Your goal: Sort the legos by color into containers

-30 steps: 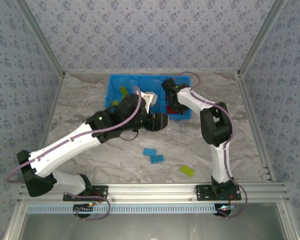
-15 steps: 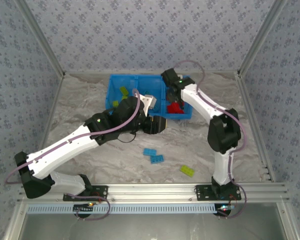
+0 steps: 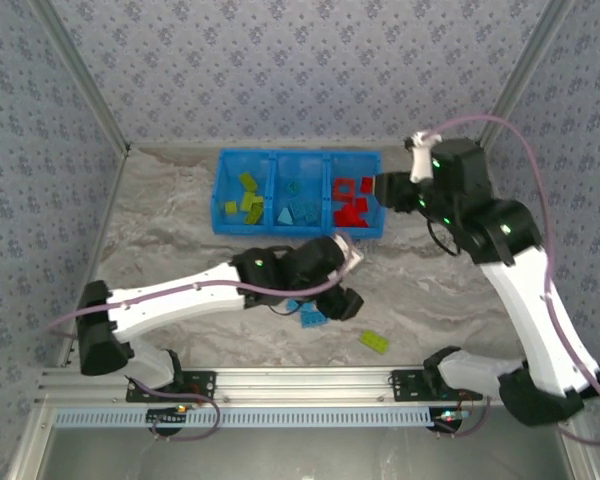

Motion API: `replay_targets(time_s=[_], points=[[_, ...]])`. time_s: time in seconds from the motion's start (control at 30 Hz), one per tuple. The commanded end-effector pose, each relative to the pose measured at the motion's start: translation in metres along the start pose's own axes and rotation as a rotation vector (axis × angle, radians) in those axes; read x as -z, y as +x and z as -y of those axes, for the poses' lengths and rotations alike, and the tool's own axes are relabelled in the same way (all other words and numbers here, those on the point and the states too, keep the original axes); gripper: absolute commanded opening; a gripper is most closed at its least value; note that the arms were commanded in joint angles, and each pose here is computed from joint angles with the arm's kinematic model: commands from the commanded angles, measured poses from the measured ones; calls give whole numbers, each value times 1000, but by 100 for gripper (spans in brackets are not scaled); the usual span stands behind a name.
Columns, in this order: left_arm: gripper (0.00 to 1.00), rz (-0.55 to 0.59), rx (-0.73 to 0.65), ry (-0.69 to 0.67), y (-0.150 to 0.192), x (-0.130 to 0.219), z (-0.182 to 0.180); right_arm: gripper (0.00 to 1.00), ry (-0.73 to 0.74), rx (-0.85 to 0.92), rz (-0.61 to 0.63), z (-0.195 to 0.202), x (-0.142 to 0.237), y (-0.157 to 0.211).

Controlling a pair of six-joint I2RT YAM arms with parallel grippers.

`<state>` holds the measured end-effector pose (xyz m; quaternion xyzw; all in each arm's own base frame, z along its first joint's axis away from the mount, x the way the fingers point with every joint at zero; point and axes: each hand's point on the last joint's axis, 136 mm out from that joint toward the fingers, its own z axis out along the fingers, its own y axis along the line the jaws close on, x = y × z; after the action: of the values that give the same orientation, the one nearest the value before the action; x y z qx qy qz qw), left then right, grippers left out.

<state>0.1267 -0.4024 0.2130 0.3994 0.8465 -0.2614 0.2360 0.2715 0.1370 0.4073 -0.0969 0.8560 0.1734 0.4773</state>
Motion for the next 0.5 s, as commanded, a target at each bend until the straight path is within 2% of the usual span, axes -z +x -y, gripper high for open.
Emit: replay_targets(time_s=[0.0, 0.1, 0.23, 0.37, 0.4, 0.47], points=[[67, -103, -217, 11, 22, -29, 18, 54, -225, 0, -126, -32, 36, 41], [66, -205, -404, 2, 43, -61, 35, 55, -426, 1, -136, -61, 71, 54], [65, -327, -629, -24, 67, -97, 46, 57, -588, -10, -140, -81, 102, 73], [65, -330, -787, 14, 76, -120, 47, 58, -646, -36, -140, -86, 116, 84], [66, -298, -811, 18, 72, -126, 48, 58, -655, -45, -135, -87, 119, 85], [66, -305, -823, 13, 69, -135, 41, 58, -675, -61, -137, -89, 123, 86]])
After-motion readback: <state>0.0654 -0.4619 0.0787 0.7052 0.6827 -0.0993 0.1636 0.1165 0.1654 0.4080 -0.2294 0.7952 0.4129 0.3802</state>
